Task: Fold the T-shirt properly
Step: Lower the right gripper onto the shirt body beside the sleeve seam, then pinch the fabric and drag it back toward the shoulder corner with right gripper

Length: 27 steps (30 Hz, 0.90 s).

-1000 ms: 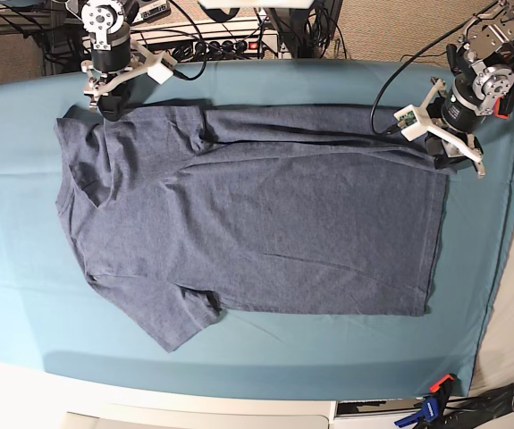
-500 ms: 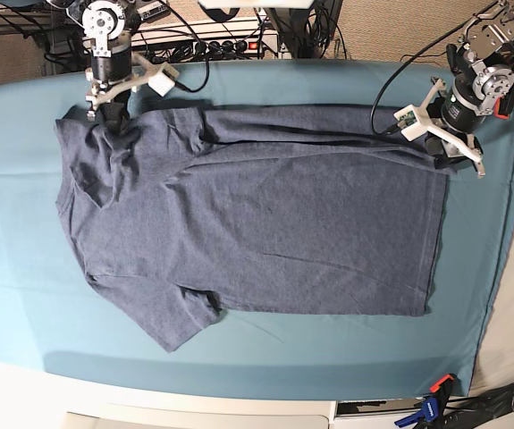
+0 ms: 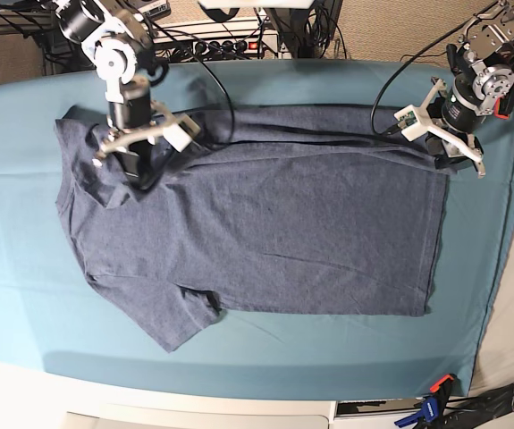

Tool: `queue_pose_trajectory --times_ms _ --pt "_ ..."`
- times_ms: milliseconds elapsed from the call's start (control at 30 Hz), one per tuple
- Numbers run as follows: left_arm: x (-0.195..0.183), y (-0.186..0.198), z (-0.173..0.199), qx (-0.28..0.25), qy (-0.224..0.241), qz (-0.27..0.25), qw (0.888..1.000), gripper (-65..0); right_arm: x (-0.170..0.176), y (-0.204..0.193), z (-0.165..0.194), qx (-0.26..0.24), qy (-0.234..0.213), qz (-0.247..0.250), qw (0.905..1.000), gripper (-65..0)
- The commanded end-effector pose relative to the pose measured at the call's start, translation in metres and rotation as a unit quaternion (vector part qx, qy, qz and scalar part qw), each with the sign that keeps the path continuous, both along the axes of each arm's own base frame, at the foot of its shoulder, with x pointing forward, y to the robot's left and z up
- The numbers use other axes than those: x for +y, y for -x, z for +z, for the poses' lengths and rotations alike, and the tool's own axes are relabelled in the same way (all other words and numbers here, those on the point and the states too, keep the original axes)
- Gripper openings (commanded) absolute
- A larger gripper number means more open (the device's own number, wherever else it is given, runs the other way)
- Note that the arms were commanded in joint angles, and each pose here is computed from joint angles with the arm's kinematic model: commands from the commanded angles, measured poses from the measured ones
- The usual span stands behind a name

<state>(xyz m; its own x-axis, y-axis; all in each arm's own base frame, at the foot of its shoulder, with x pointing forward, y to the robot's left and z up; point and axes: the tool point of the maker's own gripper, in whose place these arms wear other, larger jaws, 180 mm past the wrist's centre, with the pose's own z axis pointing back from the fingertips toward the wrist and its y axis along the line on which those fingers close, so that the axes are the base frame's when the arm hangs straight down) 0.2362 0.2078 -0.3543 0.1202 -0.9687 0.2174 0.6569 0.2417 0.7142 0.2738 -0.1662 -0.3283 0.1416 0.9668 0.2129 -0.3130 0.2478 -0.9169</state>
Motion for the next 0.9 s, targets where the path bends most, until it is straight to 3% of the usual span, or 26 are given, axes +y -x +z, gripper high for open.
queue_pose_trajectory --times_ms 0,133,300,467,633,867 --pt "0.003 -0.008 0.011 -0.02 -0.005 -0.004 1.0 -43.2 0.005 -0.01 0.016 -0.028 -0.009 0.007 0.9995 -65.0" --pt "0.003 -0.008 0.011 -0.02 -0.005 -0.004 1.0 -43.2 0.021 -0.026 0.027 -0.046 -0.056 -0.002 0.9973 -65.0" --pt "0.003 -0.008 0.011 -0.02 -0.005 -0.004 1.0 -43.2 0.034 -0.037 0.037 -0.064 -0.085 -0.007 0.9943 -65.0" --pt "0.003 -0.008 0.011 -0.02 -0.005 -0.004 1.0 -43.2 0.041 -0.035 0.031 -0.051 -0.117 -0.014 0.9918 -64.8" --pt "0.003 -0.008 0.011 -0.02 -0.005 -0.004 1.0 -43.2 0.041 -0.035 0.032 -0.052 -0.121 -0.018 0.9912 -39.2" --pt "0.003 -0.008 0.011 -0.02 -0.005 -0.004 1.0 -43.2 0.029 -0.039 0.046 -0.094 -0.133 -0.046 0.9856 -38.8"
